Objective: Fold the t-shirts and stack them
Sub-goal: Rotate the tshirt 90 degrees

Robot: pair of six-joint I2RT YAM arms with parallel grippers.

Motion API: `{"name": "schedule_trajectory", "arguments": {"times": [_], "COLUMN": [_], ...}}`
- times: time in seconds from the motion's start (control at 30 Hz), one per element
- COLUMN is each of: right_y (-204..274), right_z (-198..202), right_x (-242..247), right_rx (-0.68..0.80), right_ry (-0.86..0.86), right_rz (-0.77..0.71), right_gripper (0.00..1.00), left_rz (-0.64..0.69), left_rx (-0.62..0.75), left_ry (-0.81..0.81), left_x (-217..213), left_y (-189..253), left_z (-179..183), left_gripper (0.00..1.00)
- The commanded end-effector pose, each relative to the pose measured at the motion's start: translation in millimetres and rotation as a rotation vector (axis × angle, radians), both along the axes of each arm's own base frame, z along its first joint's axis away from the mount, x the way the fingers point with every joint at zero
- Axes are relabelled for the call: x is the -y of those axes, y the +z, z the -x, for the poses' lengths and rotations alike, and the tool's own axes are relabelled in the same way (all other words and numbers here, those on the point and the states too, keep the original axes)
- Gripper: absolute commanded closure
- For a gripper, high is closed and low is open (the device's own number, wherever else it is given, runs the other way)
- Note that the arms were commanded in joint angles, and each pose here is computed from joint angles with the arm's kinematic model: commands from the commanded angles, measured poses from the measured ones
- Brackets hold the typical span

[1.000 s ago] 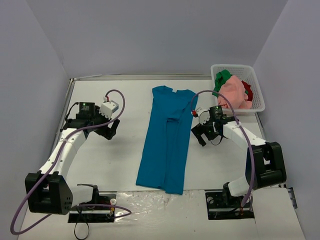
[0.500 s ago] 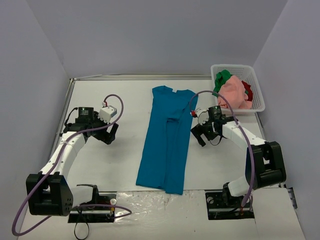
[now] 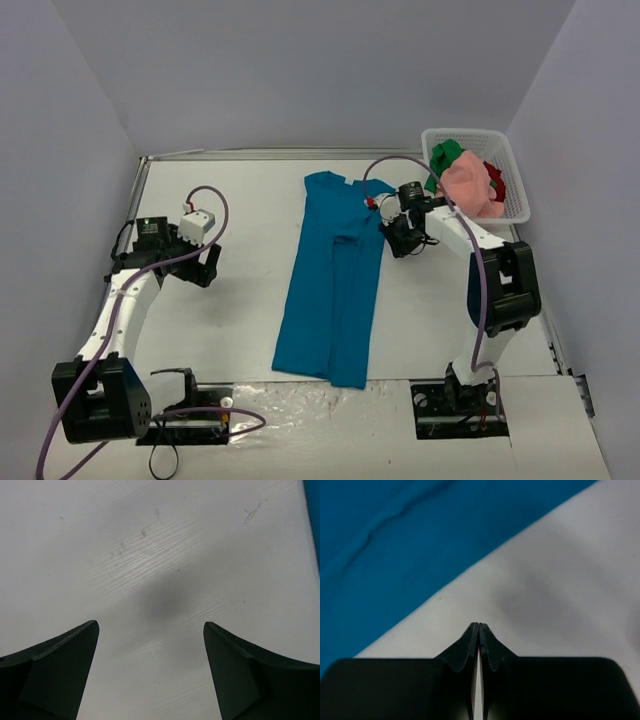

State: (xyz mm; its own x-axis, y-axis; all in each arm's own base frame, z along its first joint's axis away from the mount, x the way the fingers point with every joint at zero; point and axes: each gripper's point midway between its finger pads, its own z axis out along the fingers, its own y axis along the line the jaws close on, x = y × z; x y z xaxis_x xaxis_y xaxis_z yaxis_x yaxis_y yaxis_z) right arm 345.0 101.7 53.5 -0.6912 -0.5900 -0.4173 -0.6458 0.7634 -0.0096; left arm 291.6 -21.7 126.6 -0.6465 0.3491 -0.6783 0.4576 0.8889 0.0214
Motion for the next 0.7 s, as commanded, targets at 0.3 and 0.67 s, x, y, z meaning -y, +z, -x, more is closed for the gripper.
{"name": "schedule_trajectory", "arguments": {"times": [0.3, 0.67], "right_y": [-25, -61], "right_z": [-49, -66], "right_x": [-43, -61], "right_rx": [-0.156, -0.202], "right_ry": [0.063, 0.092], "right_rz": [0.007, 0.042], "right_gripper": [1.0, 1.0], "left_rz": [0.023, 0.023], "left_rx": [0.028, 0.009], "left_ry": [0.0, 0.004], "left_x": [-2, -4], "left_y": [10, 5], "left_z": [-5, -5], "left_gripper": [0.15, 0.15]}}
